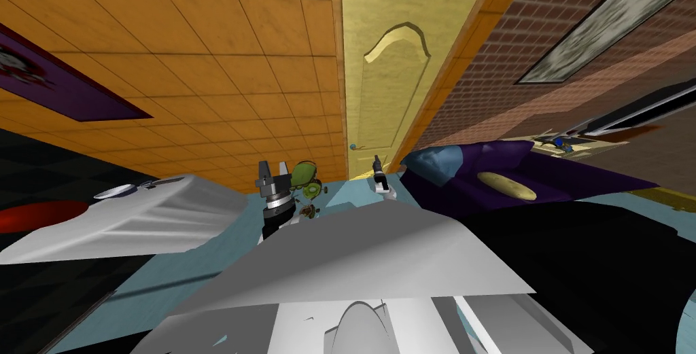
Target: Pull the door open
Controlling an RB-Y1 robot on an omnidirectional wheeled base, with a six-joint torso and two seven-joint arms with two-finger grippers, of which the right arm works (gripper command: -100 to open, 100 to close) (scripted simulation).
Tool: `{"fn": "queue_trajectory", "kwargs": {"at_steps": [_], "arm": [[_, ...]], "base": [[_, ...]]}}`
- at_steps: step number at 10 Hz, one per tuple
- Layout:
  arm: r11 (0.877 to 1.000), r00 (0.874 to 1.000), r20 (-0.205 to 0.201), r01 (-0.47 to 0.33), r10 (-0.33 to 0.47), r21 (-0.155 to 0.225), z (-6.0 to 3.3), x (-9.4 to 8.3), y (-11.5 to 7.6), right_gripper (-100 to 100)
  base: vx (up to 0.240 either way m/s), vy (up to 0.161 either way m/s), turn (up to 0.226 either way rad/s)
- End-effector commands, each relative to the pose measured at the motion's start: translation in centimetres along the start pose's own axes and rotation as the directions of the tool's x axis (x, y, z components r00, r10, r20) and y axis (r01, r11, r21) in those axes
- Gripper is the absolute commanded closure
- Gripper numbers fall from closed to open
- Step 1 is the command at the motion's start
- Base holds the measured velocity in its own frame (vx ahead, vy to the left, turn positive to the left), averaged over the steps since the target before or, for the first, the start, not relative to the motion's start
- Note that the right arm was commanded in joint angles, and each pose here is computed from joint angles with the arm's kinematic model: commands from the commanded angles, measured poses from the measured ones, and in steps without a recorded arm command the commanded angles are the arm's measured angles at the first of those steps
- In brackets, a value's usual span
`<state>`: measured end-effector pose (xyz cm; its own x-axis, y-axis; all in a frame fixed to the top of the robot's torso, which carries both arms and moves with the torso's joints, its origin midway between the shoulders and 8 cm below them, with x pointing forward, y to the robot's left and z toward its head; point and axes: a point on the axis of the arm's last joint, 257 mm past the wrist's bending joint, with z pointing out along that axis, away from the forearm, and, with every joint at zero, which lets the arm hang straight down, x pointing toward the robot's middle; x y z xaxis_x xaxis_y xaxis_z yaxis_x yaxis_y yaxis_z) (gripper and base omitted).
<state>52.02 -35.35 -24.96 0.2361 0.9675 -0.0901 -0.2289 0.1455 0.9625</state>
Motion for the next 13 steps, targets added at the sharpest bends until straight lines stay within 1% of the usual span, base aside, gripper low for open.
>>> {"fn": "queue_trajectory", "kwargs": {"at_steps": [1, 2, 3, 4, 5, 6, 7, 8, 13], "arm": [[1.000, 1.000, 0.004, 0.003, -0.003, 0.026, -0.02, 0.1, -1.2, -100], [1.000, 1.000, 0.004, 0.003, -0.003, 0.026, -0.02, 0.1, -1.2, -100], [0.999, 1.000, 0.008, 0.005, -0.005, 0.046, 0.05, 0.1, -2.1, -100], [0.998, 1.000, 0.012, 0.006, -0.007, 0.058, 0.23, 0.2, -2.7, -100], [0.998, 1.000, 0.011, 0.007, -0.007, 0.064, 0.10, 0.2, -2.9, -100], [0.997, 1.000, 0.014, 0.008, -0.009, 0.083, 0.13, 0.2, -3.7, -100], [0.996, 1.000, 0.018, 0.008, -0.010, 0.086, 0.47, 0.3, -3.9, -100], [0.995, 1.000, 0.017, 0.009, -0.011, 0.101, 0.14, 0.3, -4.5, -100], [0.984, 1.000, 0.026, 0.012, -0.017, 0.179, -0.03, 0.9, -7.7, -100]], "base": [[0.046, -0.034, 0.128], [0.033, -0.030, 0.064], [0.036, -0.024, 0.096], [0.067, -0.042, 0.161], [0.052, -0.038, 0.075], [0.047, -0.033, 0.086], [0.072, -0.038, 0.172], [0.048, -0.035, 0.062], [0.073, -0.043, 0.120]]}}
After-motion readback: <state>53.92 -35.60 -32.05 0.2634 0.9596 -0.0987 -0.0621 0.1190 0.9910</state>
